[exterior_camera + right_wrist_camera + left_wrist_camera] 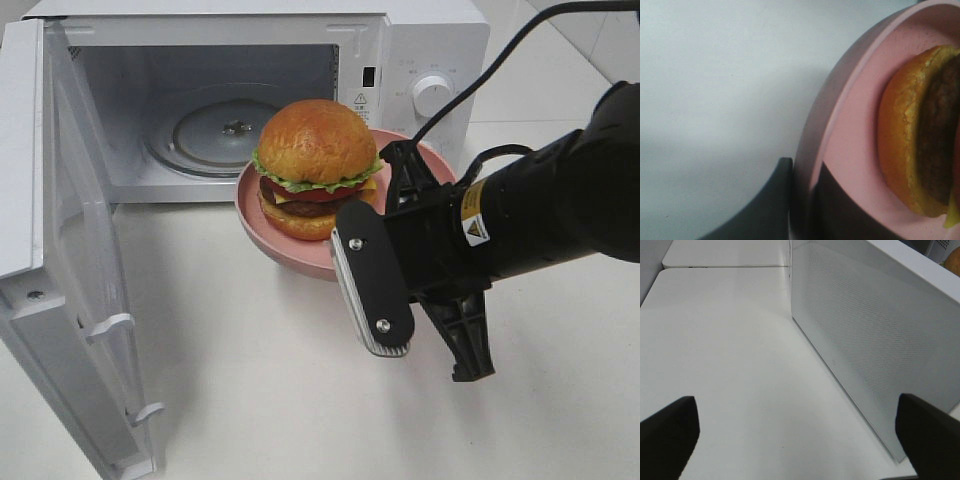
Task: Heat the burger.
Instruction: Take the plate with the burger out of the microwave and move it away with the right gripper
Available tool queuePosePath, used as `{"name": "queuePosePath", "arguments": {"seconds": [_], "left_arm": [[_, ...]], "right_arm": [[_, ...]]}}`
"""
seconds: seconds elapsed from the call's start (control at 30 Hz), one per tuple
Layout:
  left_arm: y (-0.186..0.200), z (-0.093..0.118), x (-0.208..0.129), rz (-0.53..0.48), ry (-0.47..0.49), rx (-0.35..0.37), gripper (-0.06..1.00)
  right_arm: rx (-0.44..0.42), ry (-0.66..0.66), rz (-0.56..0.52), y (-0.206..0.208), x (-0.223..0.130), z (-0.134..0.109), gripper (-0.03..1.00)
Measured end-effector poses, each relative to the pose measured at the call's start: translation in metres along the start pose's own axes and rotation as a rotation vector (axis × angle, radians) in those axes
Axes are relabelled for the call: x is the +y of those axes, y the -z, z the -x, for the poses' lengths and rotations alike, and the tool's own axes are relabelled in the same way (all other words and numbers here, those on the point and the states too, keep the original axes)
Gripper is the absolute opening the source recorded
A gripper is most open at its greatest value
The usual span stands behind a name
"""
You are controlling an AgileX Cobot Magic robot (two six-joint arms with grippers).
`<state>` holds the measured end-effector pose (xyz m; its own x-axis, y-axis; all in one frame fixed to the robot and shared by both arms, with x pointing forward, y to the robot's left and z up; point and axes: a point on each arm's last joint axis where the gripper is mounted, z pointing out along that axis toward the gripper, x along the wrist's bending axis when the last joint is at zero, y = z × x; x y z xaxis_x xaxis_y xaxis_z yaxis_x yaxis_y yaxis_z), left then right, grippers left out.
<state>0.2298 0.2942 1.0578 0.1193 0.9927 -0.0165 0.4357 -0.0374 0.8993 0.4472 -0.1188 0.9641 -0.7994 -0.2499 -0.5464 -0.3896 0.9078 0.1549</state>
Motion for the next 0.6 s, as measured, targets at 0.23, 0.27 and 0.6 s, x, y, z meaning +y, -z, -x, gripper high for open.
{"name": "queuePosePath", "arguments": {"seconds": [0.23, 0.27, 0.6], "left_arm": [[0.000, 0.000, 0.000, 0.000, 0.000, 0.000, 0.99], [0.000, 0.000, 0.000, 0.000, 0.000, 0.000, 0.99], [0.000, 0.000, 0.000, 0.000, 0.000, 0.000, 0.99]], "right_arm": [[0.016, -0.006, -0.014, 0.022, -0.010, -0.022, 0.08], [0.017, -0.008, -0.016, 0.026, -0.011, -0.025, 0.08], [0.010, -0.049, -0.033, 0.058, -0.023, -0.045, 0.08]]}}
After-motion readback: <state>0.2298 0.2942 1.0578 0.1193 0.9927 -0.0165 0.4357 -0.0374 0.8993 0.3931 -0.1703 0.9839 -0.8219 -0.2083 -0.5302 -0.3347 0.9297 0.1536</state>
